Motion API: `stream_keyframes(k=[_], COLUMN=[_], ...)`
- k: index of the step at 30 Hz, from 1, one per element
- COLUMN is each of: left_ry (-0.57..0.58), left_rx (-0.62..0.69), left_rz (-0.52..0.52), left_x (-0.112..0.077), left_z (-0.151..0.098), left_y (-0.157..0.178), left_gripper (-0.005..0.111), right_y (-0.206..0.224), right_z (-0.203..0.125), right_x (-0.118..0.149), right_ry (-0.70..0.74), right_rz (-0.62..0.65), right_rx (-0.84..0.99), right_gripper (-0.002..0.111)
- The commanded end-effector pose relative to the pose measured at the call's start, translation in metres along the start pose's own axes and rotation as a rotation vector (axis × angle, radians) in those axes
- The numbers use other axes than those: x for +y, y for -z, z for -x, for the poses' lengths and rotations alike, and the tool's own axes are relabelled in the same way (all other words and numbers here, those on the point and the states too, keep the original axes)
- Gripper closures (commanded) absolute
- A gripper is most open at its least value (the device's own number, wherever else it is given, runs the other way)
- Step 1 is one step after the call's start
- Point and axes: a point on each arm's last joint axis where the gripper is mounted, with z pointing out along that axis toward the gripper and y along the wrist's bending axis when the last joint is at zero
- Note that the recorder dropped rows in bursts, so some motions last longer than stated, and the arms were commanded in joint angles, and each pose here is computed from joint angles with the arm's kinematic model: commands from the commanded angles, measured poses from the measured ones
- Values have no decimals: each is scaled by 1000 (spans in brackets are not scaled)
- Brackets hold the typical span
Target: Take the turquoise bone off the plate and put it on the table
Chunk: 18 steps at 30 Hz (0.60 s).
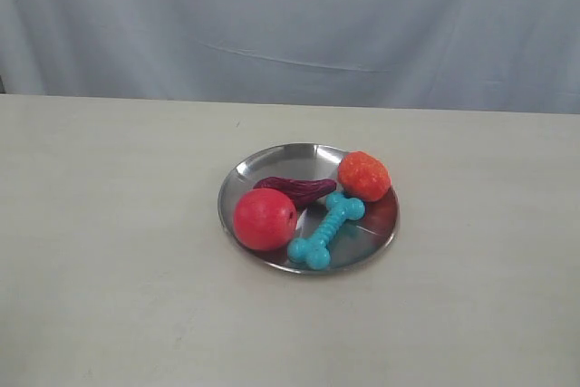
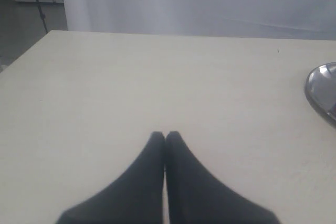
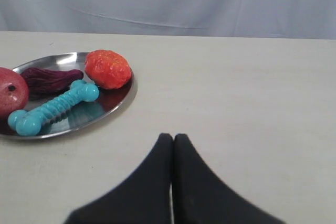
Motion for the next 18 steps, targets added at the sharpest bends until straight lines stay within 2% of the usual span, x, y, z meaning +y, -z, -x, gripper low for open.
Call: stream_keyframes(k=[1,8,14,16,18], left_ry=[10,10,10,10,10], left_rx=[-4,-4,-4,-4,-4], left_rz=[3,3,3,3,3], left_x=[0,0,0,0,0], left_z=[0,0,0,0,0], left_y=[0,0,0,0,0], left_gripper=[107,107,107,107,107], right_y=[1,7,13,15,19], right_z=[10,35,46,50,55], right_x=[1,2,3,3,3], right_ry=[-1,-1,-9,-53,-191], right_rz=[10,25,35,51,105], right_rx=[-117,-402,-539,-588,-658], right_gripper=[109,109,109,109,109])
